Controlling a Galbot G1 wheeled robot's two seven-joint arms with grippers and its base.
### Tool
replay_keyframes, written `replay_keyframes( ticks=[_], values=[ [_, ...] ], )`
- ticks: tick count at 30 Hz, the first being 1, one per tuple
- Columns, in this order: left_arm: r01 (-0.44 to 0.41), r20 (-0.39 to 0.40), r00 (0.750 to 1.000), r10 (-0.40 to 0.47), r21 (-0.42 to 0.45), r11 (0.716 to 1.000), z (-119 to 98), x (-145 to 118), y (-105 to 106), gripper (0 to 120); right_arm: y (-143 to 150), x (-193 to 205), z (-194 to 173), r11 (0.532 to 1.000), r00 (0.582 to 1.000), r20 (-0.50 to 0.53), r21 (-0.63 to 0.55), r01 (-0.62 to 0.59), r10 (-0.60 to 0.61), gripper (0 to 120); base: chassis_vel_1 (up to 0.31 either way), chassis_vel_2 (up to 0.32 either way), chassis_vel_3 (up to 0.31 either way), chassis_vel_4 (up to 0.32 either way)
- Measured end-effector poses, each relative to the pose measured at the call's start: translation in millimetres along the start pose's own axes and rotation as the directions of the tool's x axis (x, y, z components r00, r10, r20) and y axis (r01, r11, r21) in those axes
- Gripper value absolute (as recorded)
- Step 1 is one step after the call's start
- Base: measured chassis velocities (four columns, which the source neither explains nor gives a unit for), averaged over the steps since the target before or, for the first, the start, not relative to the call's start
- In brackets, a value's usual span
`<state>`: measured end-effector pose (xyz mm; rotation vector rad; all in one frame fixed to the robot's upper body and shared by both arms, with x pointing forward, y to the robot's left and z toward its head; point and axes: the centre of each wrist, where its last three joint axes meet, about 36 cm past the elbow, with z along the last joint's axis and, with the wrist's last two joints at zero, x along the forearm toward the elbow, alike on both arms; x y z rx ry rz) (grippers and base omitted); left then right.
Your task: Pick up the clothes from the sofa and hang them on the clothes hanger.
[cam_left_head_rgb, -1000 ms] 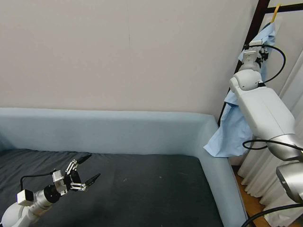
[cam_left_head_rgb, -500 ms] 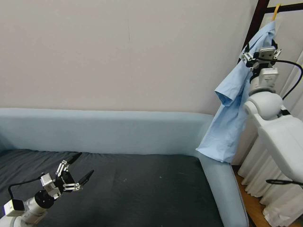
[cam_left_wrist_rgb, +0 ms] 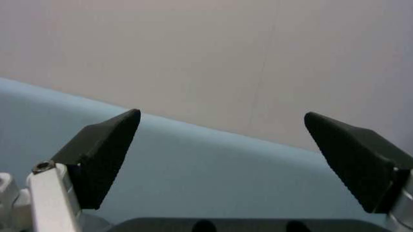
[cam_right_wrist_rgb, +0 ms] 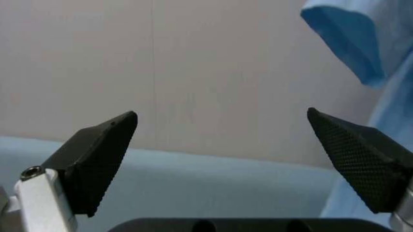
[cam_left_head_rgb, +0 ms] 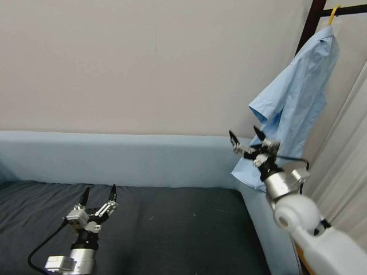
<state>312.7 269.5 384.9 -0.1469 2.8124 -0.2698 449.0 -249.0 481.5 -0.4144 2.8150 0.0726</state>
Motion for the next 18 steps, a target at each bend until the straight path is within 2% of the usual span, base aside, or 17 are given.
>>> replay_keyframes(
  ticks=[1, 3, 6, 14, 18],
  values=[
    [0.000, 0.000, 1.000, 0.000, 0.000, 1.000, 0.0, 0.0, 0.0, 100, 0.0, 0.0, 0.0, 1.000, 1.000, 0.000, 0.000, 0.000, 0.000, 100, 0.000, 0.000, 0.000, 0.000],
    [-0.023, 0.003, 1.000, 0.023, -0.011, 1.000, 3.0, 10.9, -6.7, 100, 12.2, 31.0, 23.5, 0.998, 0.997, -0.045, 0.033, -0.053, 0.055, 100, 0.000, 0.000, 0.000, 0.000],
    [-0.064, -0.049, 0.997, 0.063, -0.004, 0.998, 4.0, 21.5, -8.8, 100, 34.9, 87.8, 52.1, 0.988, 0.978, -0.140, 0.054, -0.146, 0.152, 100, 0.000, 0.000, 0.000, 0.000],
    [-0.064, -0.124, 0.990, 0.066, 0.016, 0.998, -3.6, 28.8, -10.7, 100, 49.9, 128.1, 56.6, 0.981, 0.963, -0.190, 0.052, -0.186, 0.192, 100, 0.000, 0.000, 0.000, 0.000],
    [-0.066, -0.127, 0.990, 0.067, 0.012, 0.998, -3.6, 29.3, -10.7, 100, 49.9, 129.9, 56.4, 0.981, 0.962, -0.193, 0.056, -0.185, 0.192, 100, 0.000, 0.000, 0.000, 0.000]
  ],
)
